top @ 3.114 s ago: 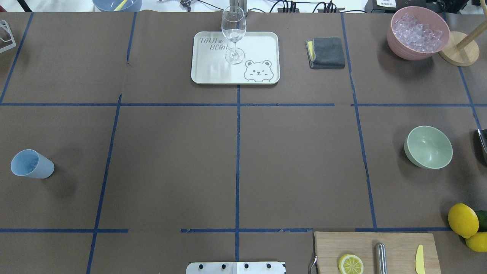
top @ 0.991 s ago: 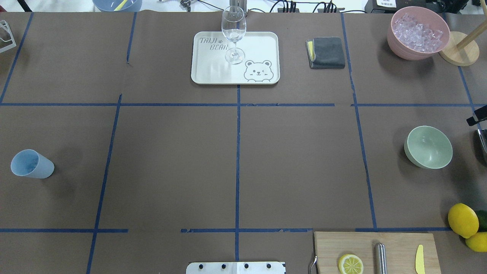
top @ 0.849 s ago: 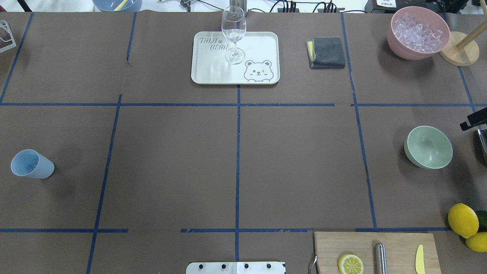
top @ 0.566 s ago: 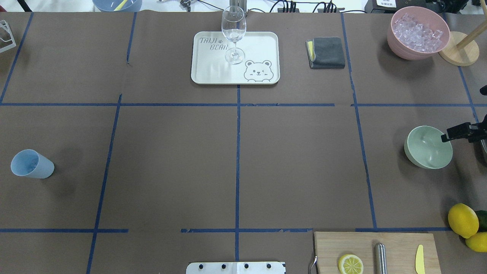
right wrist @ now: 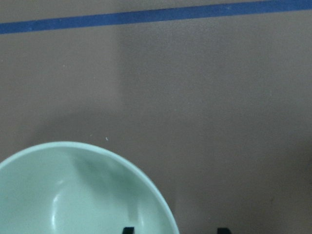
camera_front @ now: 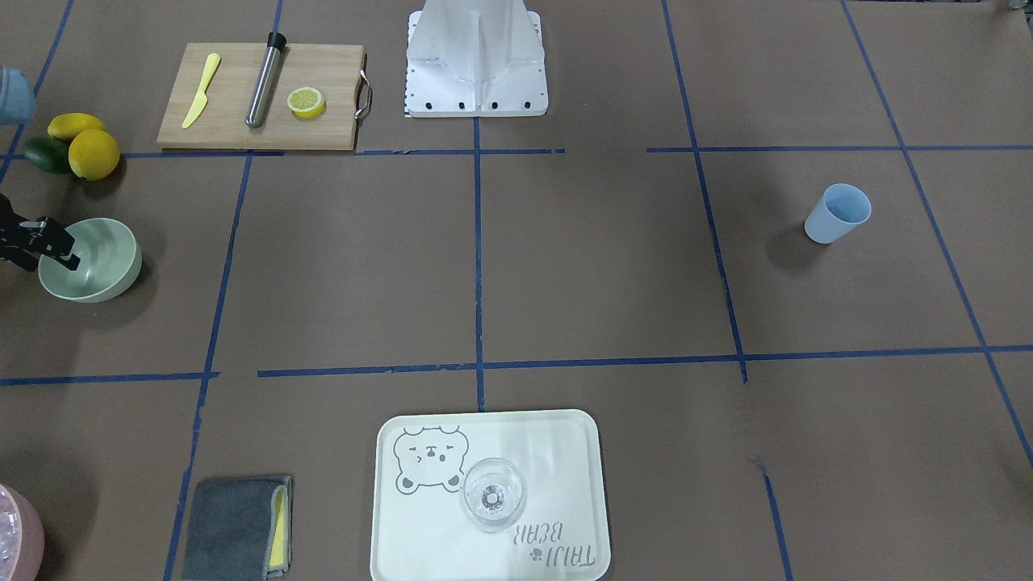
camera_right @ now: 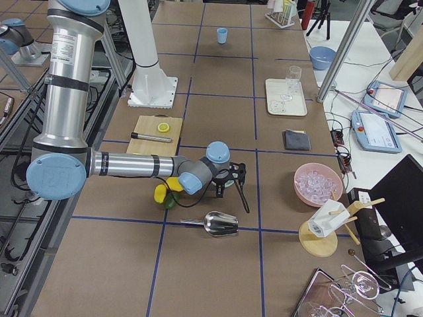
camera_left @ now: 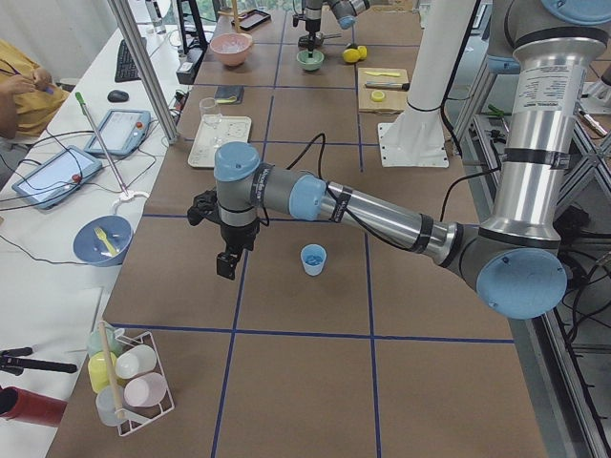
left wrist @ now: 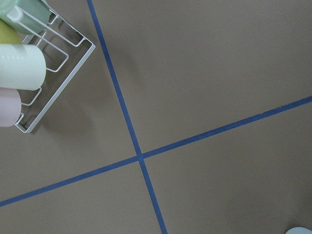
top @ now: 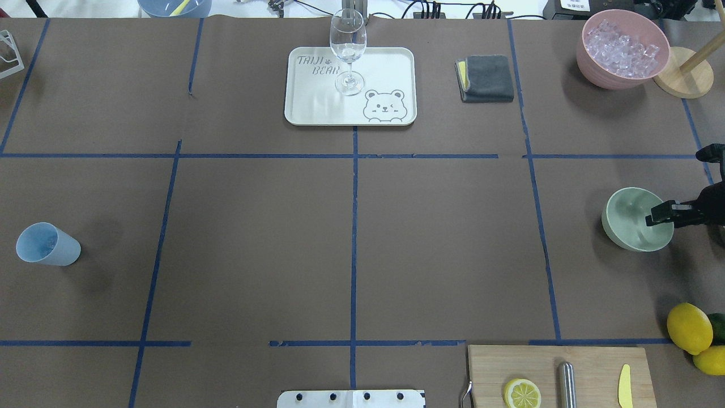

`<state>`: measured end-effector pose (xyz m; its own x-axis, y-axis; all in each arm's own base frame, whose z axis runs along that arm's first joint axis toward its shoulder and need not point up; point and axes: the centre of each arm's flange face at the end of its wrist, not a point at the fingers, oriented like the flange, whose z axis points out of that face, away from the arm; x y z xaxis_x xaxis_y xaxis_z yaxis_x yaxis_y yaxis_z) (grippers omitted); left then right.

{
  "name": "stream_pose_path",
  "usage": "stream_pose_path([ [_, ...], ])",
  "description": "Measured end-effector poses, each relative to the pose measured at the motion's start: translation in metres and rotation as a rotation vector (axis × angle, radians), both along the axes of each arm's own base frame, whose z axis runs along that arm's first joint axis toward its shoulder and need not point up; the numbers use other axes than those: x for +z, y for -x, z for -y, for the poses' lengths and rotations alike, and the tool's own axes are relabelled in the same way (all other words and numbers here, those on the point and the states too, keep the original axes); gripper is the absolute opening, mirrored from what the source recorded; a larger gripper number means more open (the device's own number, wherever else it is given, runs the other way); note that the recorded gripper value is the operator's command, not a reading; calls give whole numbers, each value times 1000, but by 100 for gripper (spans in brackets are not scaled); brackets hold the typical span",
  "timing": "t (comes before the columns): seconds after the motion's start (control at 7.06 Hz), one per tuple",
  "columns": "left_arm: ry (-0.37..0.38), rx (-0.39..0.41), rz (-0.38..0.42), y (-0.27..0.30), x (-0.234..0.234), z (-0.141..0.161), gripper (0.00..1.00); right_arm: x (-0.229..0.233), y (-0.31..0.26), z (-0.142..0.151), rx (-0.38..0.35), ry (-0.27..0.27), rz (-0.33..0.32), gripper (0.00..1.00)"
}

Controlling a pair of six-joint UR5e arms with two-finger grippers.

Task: Pour ice into bowl

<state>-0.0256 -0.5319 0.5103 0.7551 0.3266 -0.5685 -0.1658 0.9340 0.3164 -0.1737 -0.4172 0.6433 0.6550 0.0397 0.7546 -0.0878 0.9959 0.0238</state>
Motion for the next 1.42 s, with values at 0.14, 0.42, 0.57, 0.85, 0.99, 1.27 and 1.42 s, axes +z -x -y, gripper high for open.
stream_pose_path([
  [0.14,-5,0,-1,0,-1,0,100,1,3,-1,-3,-2,-5,0],
  [0.42,-21,10,-4,-5,-2,1,100,-17,3,-1,-5,-20,21,0],
  [0.57,-28,25,-6,-13,-3,1,100,-51,4,3,13,-31,62,0],
  [0.85,-35,56,-40,-26,-6,0,100,-147,32,18,118,42,197,0],
  [0.99,-32,78,-86,-35,-7,-3,100,-198,71,18,143,102,272,0],
  [1.27,-87,140,-148,-82,-19,-6,100,-294,176,3,200,210,374,0],
  [1.42,-104,122,-187,-109,-31,-9,100,-345,236,-12,227,238,359,0],
])
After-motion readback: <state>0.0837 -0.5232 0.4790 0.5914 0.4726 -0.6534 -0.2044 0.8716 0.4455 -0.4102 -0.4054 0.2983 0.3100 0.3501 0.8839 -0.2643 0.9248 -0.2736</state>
